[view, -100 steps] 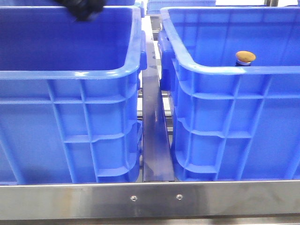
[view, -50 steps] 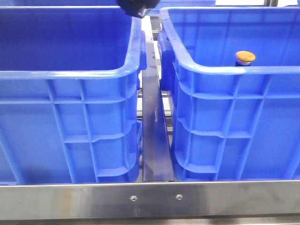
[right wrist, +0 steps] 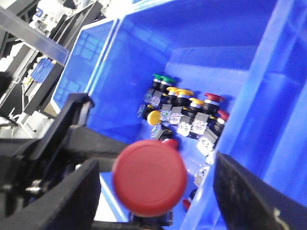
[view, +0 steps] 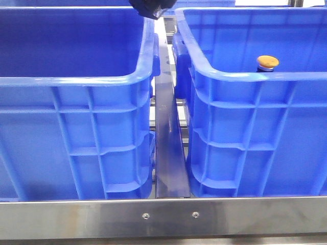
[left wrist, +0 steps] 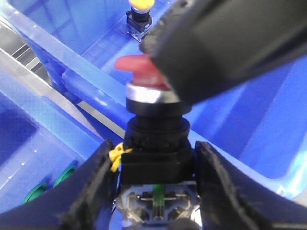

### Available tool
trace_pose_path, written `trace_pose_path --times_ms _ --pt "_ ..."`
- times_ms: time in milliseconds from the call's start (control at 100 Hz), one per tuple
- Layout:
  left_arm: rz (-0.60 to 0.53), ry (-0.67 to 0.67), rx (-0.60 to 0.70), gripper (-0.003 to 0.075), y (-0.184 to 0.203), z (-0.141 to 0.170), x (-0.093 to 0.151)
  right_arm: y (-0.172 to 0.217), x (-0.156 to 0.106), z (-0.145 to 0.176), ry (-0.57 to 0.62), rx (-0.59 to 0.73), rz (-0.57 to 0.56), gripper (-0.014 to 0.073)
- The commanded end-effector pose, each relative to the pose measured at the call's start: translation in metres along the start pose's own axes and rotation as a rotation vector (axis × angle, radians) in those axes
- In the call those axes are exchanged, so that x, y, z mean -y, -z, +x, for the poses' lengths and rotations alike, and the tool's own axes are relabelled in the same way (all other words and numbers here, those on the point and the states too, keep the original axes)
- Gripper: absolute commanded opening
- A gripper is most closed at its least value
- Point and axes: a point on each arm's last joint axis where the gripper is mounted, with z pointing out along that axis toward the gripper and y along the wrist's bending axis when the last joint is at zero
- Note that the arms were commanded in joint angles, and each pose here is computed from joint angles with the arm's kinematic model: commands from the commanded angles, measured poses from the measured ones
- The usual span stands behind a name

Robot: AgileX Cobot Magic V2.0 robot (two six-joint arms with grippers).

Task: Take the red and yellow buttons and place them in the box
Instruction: 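Grasp the red button cap with the right gripper, open left gripper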

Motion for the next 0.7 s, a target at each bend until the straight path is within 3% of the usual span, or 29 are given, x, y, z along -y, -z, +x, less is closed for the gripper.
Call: trace_pose_path --times_ms 0,110,330,440,510,610,690 --pt "-0.009 0.002 0.149 0.013 0.0202 -0.0216 0.0011 0.0067 -0.0176 -0.0128 0.0 0.068 -0.066 0.052" --pt "-0.009 0.002 0.149 0.013 0.0202 -0.0216 0.0011 0.0061 -0.0169 -0.0126 -0.002 0.064 -0.068 0.0497" --pt "-0.009 0.002 0.149 0.0131 0.0202 -0.0216 0.0011 0.0061 -0.0186 -0.0112 -0.001 0.048 -0.086 0.0182" --pt "-0.009 -0.003 0.149 0.0147 0.0202 -0.0216 0.0011 0.0061 -0.0186 -0.0112 0.0 0.048 -0.086 0.0151" --pt "-0.01 -0.023 0.145 0.0232 0.0201 -0.0212 0.0011 0.0061 -0.0186 -0.0112 0.0 0.048 -0.086 0.0151" --pt "-0.01 -0.023 0.145 0.0489 0.0201 -0.0212 0.0011 0.0067 -0.0182 -0.0119 0.0 0.052 -0.084 0.0151" --pt "-0.01 -0.023 0.146 0.0627 0.0204 -0.0213 0.0011 0.0083 -0.0186 -0.0155 0.02 0.064 -0.071 0.0151"
